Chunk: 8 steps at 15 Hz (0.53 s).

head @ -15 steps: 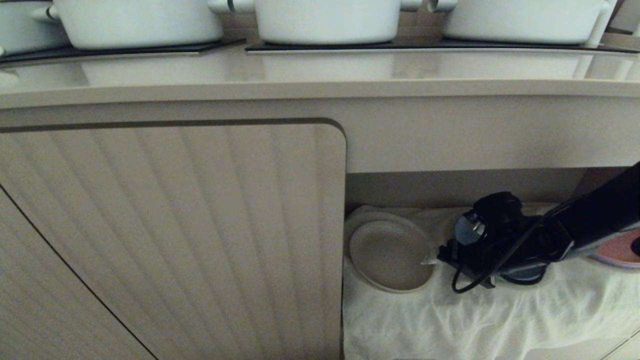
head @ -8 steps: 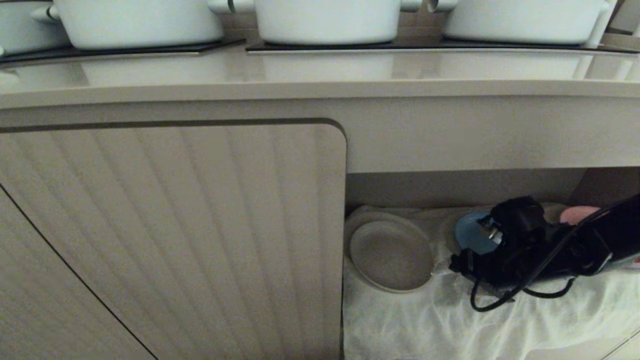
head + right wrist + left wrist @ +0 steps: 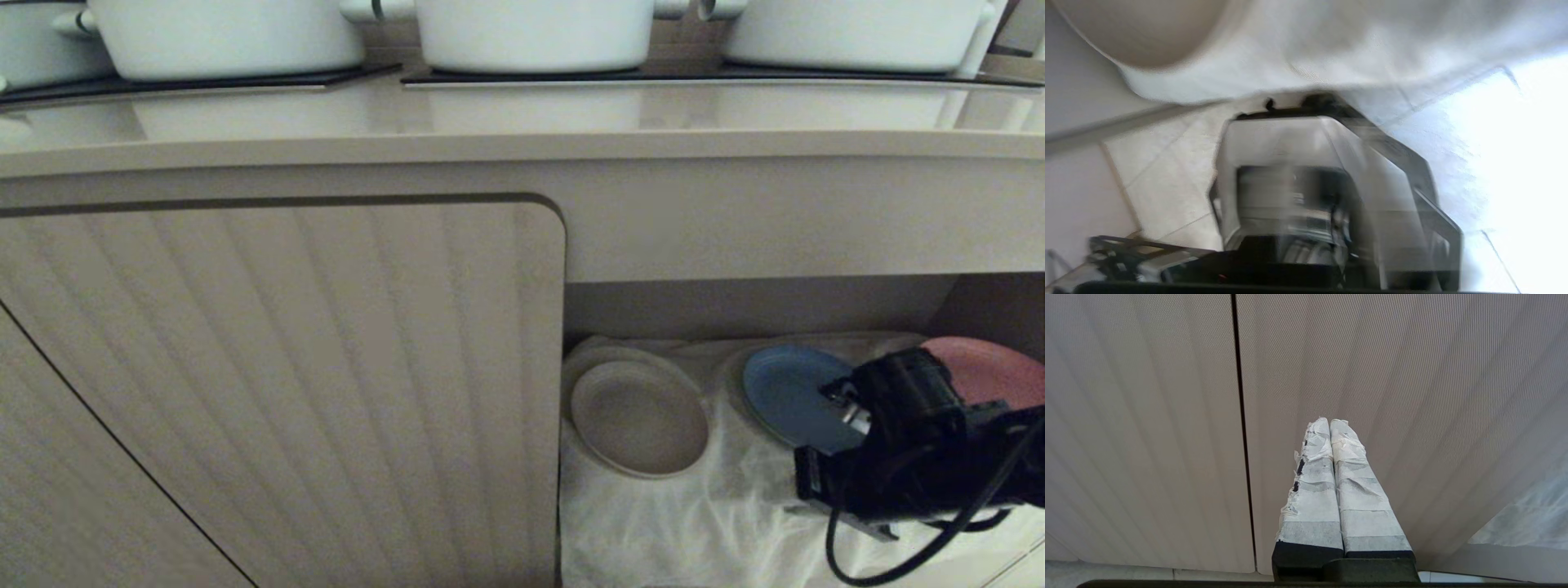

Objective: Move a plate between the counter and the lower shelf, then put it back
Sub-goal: Pick up the plate in the cupboard

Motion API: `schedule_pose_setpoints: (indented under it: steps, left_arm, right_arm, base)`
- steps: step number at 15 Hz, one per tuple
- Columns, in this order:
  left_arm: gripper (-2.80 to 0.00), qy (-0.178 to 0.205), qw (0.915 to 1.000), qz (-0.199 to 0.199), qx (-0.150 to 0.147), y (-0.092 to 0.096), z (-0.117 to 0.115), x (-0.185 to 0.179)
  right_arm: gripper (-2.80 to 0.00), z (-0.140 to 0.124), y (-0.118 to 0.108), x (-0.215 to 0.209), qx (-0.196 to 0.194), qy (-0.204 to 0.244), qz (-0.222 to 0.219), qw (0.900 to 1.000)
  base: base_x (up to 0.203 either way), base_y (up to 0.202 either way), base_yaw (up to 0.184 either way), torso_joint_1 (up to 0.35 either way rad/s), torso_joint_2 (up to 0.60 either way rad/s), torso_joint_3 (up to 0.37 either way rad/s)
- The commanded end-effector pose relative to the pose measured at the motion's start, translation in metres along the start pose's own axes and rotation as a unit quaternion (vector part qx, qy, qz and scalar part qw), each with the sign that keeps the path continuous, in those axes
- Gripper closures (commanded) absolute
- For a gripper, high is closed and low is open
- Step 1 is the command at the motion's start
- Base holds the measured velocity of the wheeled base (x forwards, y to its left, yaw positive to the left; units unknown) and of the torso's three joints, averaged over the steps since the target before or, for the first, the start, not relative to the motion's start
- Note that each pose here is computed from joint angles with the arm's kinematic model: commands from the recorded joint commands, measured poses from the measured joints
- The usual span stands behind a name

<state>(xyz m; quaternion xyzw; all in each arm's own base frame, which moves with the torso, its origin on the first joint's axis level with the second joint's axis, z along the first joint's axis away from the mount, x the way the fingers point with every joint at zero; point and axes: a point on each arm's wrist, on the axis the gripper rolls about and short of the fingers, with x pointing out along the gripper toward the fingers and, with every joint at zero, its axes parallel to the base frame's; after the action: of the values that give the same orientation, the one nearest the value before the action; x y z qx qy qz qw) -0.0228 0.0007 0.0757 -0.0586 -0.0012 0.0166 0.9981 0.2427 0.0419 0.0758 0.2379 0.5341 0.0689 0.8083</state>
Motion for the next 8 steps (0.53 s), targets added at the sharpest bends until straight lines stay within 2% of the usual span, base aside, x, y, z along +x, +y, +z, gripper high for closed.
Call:
schedule_pose_setpoints:
  steps: [1, 8]
  left_arm:
    - [0.0, 0.0, 1.0, 0.0, 0.0, 0.0, 0.0, 0.0]
    - [0.0, 0.0, 1.0, 0.0, 0.0, 0.0, 0.0, 0.0]
  right_arm:
    - [0.0, -0.016, -0.002, -0.02, -0.013, -0.02, -0.004, 1.0]
    - [0.0, -0.071, -0.01, -0.081, -0.046, -0.102, 0.011, 0.994]
  base:
    - [0.0, 0.0, 0.0, 0.0, 0.0, 0.0]
    - [0.0, 0.0, 0.0, 0.0, 0.0, 0.0]
